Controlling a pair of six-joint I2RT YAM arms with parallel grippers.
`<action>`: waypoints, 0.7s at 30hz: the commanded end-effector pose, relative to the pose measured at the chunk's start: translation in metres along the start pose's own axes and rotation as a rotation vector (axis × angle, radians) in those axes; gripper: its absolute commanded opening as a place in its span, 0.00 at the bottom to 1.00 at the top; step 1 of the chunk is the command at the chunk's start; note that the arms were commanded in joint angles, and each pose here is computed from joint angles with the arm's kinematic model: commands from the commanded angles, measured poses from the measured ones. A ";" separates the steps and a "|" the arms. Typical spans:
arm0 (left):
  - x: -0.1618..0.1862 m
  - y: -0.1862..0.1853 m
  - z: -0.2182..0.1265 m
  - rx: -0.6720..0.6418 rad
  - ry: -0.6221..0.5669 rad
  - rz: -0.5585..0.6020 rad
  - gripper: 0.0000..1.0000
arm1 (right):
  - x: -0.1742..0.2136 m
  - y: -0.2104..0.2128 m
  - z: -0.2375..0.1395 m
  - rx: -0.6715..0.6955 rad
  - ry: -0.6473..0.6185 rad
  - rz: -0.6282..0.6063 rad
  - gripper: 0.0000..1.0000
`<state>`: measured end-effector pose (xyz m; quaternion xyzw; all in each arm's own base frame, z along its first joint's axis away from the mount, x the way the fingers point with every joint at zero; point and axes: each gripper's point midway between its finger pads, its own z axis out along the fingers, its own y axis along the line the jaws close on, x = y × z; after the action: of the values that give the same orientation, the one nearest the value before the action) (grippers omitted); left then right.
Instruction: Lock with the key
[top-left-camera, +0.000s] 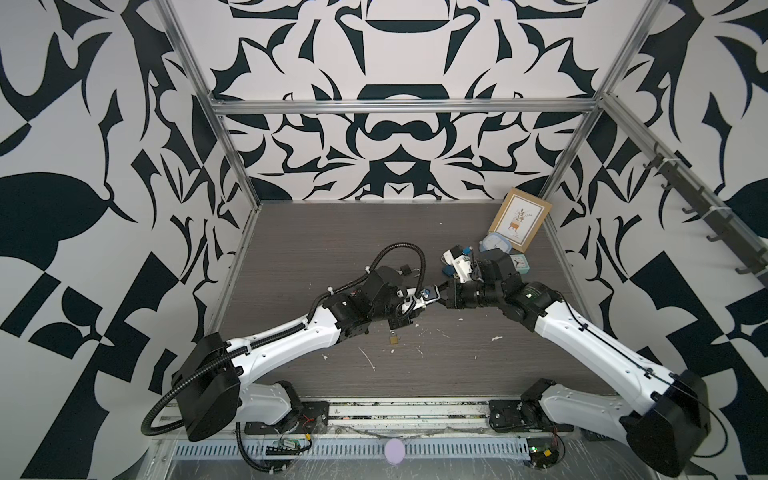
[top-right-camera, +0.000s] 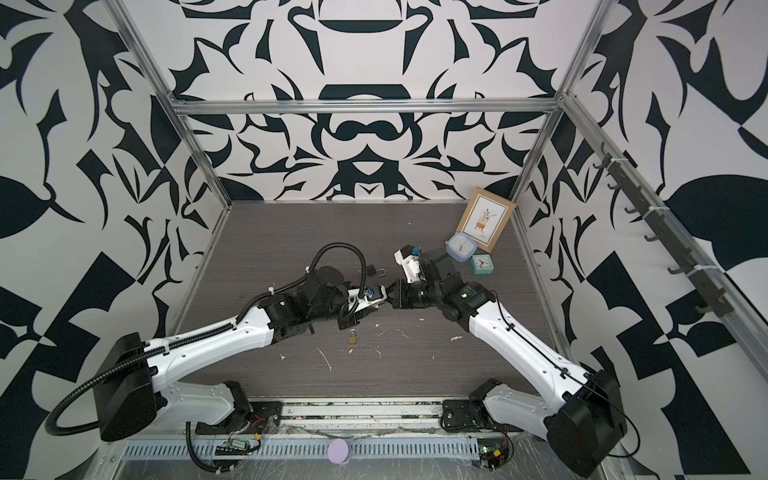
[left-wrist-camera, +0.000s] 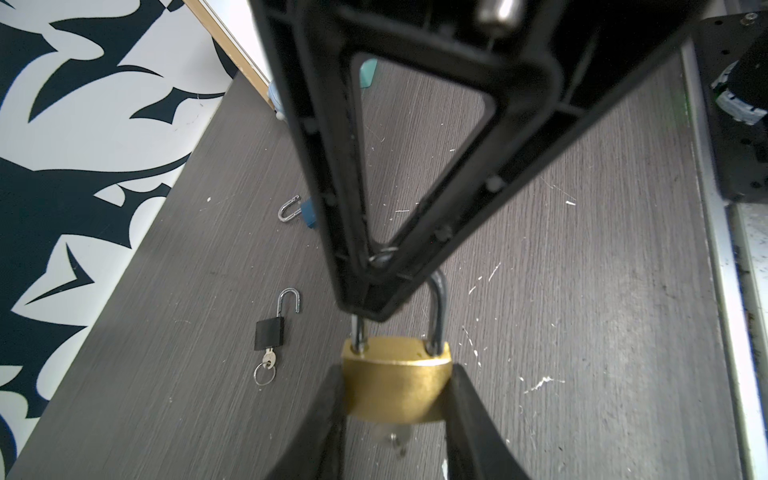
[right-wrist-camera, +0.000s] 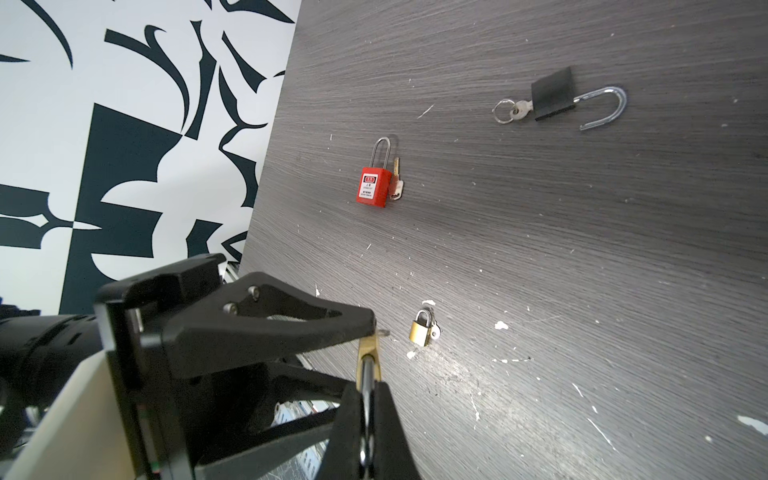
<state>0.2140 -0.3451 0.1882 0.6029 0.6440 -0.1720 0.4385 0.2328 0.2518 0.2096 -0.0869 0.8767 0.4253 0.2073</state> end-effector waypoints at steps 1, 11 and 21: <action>-0.118 0.032 -0.044 -0.081 -0.397 0.019 0.00 | 0.027 0.000 0.012 -0.039 0.106 0.025 0.00; -0.143 0.042 -0.053 -0.096 -0.472 -0.019 0.00 | 0.037 -0.005 0.023 -0.045 0.131 0.041 0.00; -0.154 0.057 -0.062 -0.133 -0.528 -0.047 0.00 | 0.049 -0.011 0.036 -0.042 0.166 0.058 0.00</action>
<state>0.2213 -0.3401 0.1882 0.5640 0.6883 -0.1871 0.4161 0.2442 0.2609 0.2040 -0.0846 0.8628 0.4437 0.2271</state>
